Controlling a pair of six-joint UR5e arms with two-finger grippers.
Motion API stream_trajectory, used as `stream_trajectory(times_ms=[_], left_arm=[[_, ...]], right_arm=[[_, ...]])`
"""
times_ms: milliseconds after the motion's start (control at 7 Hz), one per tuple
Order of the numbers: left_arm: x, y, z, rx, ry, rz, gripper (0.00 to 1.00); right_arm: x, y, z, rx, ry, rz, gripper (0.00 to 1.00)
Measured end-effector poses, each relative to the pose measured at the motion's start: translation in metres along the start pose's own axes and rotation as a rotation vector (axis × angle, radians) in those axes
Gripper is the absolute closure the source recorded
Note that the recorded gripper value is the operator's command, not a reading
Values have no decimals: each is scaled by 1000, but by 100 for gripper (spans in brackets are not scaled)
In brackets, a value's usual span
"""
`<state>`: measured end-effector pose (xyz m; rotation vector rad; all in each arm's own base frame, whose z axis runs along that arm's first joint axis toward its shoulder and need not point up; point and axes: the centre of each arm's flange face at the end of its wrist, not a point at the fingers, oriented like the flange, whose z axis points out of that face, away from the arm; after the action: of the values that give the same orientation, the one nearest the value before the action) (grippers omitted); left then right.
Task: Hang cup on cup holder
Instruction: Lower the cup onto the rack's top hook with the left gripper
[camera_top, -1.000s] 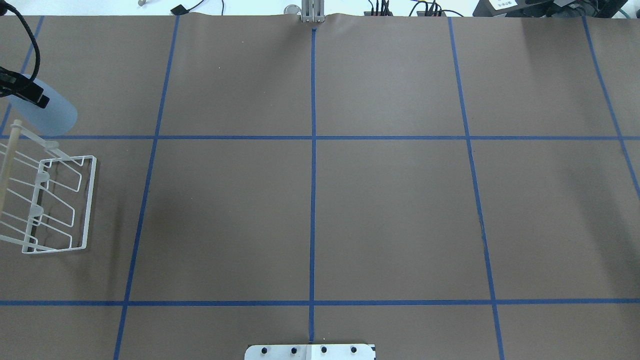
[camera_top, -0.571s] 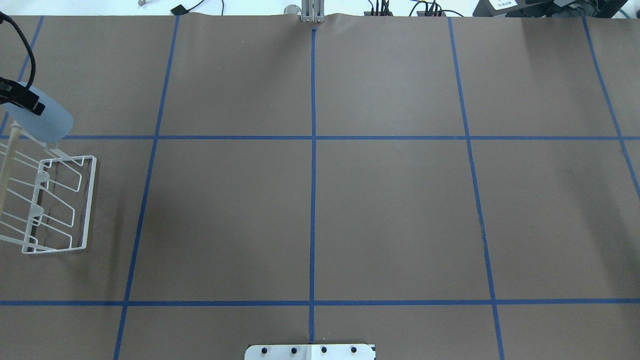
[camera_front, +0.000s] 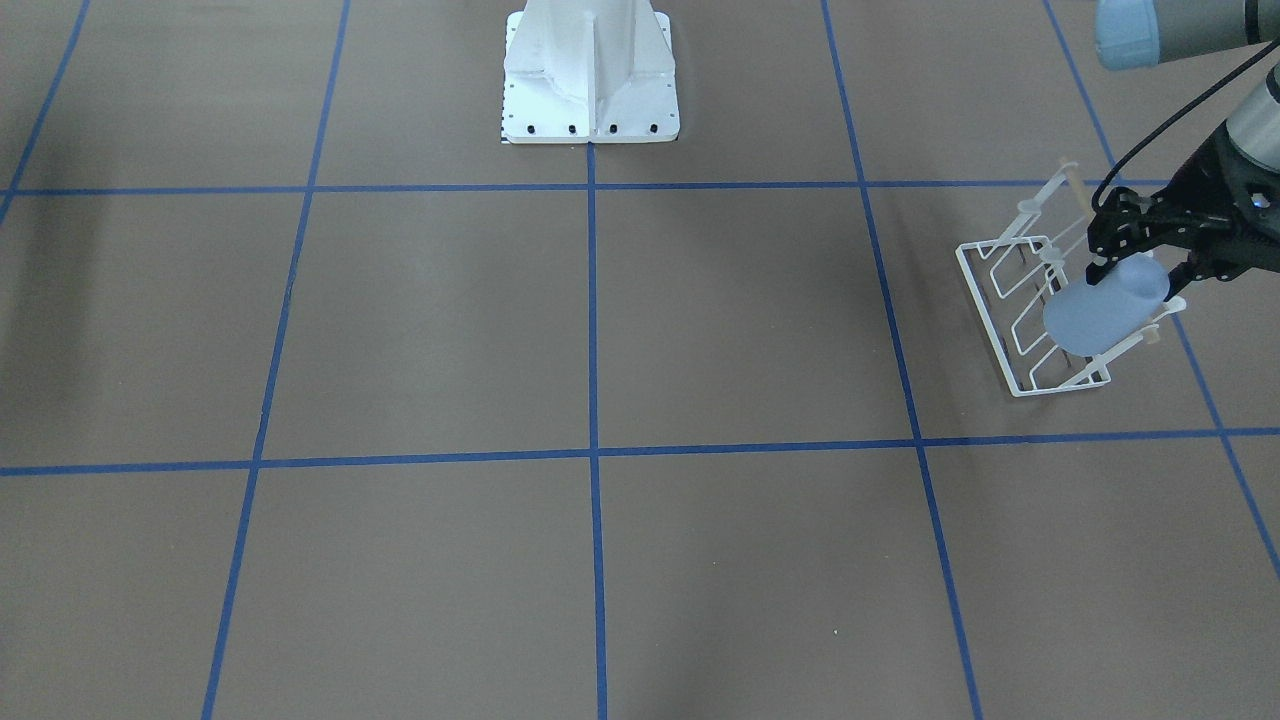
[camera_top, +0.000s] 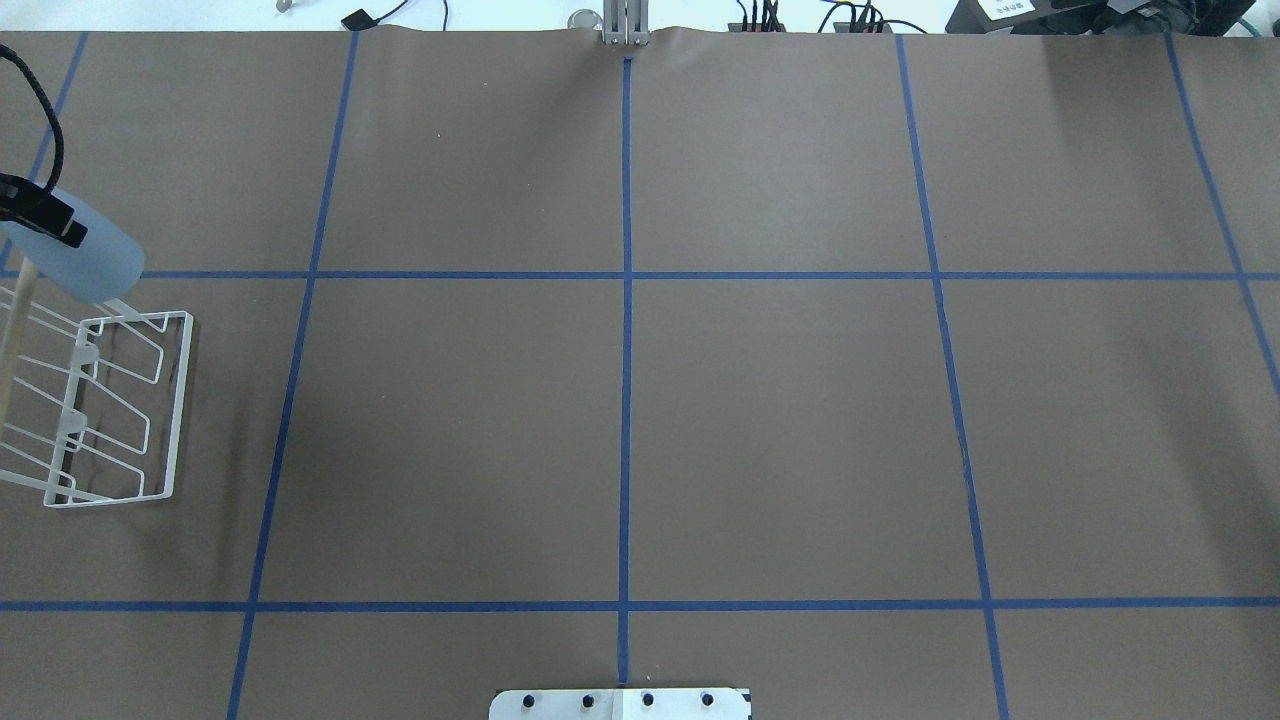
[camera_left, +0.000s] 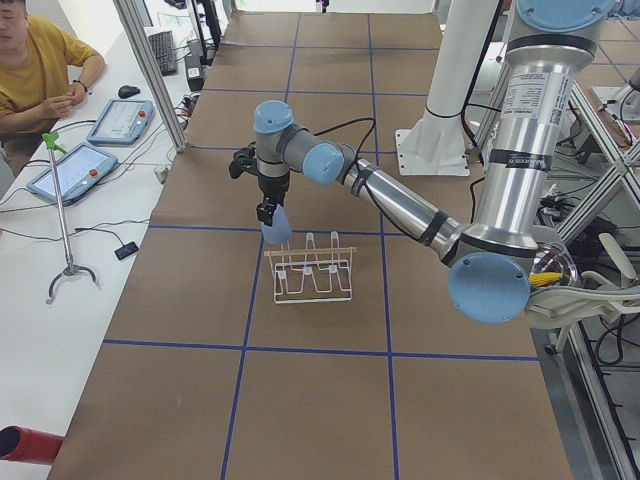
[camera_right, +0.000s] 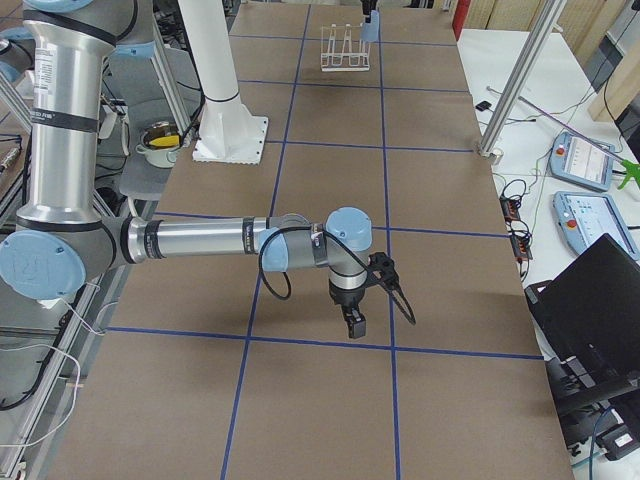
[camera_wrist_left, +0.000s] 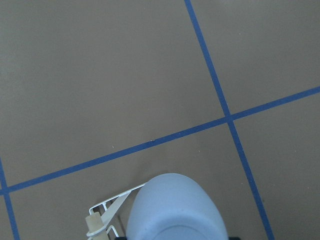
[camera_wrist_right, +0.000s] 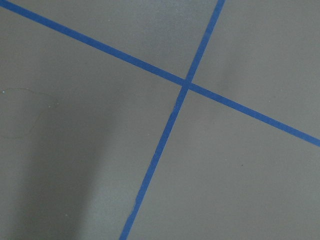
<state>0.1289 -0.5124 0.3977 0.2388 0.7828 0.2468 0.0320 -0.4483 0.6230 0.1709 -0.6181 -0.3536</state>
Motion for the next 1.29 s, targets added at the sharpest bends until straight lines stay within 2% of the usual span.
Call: stream_trajectory(times_ms=[714,1286], left_arm=[[-4,0,13,-21,0,-4,100],[-13,-7,61,-1,20,-26,100]], right_arm=[[-1,-1,1,-3,0,-3,0],[-3,-2,2,-4,-1,14,0]])
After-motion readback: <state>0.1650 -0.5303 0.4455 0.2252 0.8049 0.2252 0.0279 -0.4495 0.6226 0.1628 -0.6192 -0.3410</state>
